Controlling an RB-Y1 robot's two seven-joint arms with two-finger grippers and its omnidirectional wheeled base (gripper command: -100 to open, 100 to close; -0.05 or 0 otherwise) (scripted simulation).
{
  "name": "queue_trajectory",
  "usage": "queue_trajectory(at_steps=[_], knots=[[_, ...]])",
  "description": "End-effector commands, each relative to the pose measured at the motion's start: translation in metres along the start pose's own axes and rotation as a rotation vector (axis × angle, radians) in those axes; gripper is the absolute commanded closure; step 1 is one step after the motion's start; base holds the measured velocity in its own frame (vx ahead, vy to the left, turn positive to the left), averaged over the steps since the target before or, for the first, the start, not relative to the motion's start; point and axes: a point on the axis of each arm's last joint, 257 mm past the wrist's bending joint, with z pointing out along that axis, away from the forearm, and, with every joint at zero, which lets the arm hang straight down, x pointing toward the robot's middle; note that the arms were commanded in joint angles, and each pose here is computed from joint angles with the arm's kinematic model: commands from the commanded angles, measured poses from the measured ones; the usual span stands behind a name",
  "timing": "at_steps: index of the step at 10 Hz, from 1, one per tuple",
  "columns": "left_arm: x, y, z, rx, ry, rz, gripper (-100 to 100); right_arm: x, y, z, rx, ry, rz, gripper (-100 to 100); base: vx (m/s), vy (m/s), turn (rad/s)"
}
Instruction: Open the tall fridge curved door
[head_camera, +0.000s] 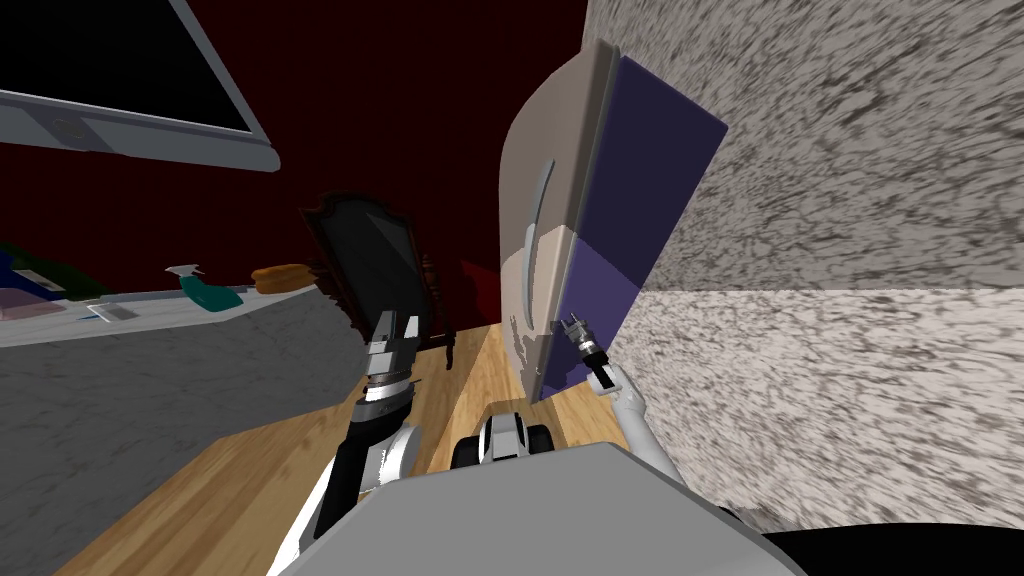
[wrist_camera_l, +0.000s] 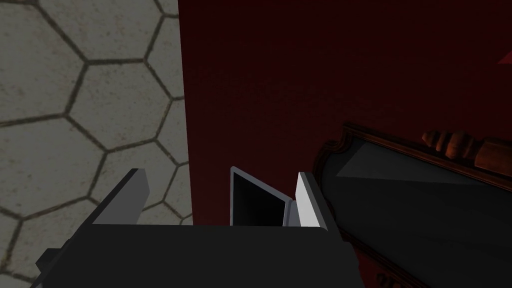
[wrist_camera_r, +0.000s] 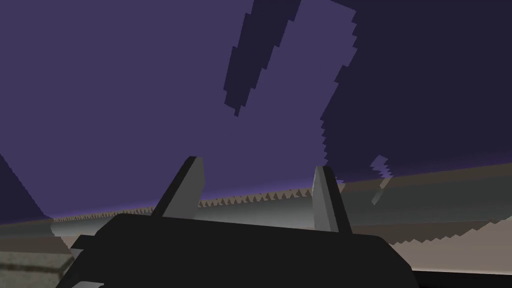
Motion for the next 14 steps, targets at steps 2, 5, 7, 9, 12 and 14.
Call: queue_trajectory(at_steps=[2, 5, 7, 9, 12, 14], knots=[[0.0, 0.0, 0.0, 0.0, 0.0, 0.0, 0, 0.002, 0.02, 0.012, -0.023, 0.008, -0.084, -100, -0.021, 0.036, -0.023], [0.0, 0.0, 0.0, 0.0, 0.0, 0.0, 0, -0.003, 0.03, 0.024, -0.026, 0.003, -0.142, -100, -0.024, 0.046, -0.027], [0.0, 0.0, 0.0, 0.0, 0.0, 0.0, 0, -0.013, 0.043, 0.035, -0.027, -0.005, -0.165, -100, -0.027, 0.044, -0.034], [0.0, 0.0, 0.0, 0.0, 0.0, 0.0, 0, -0.02, 0.051, 0.04, -0.027, -0.009, -0.17, -100, -0.015, 0.026, -0.051], [0.0, 0.0, 0.0, 0.0, 0.0, 0.0, 0, -0.028, 0.059, 0.045, -0.027, -0.013, -0.165, -100, -0.004, 0.016, -0.008], [0.0, 0.0, 0.0, 0.0, 0.0, 0.0, 0, -0.037, 0.068, 0.049, -0.026, -0.018, -0.152, -100, -0.01, 0.041, 0.061]])
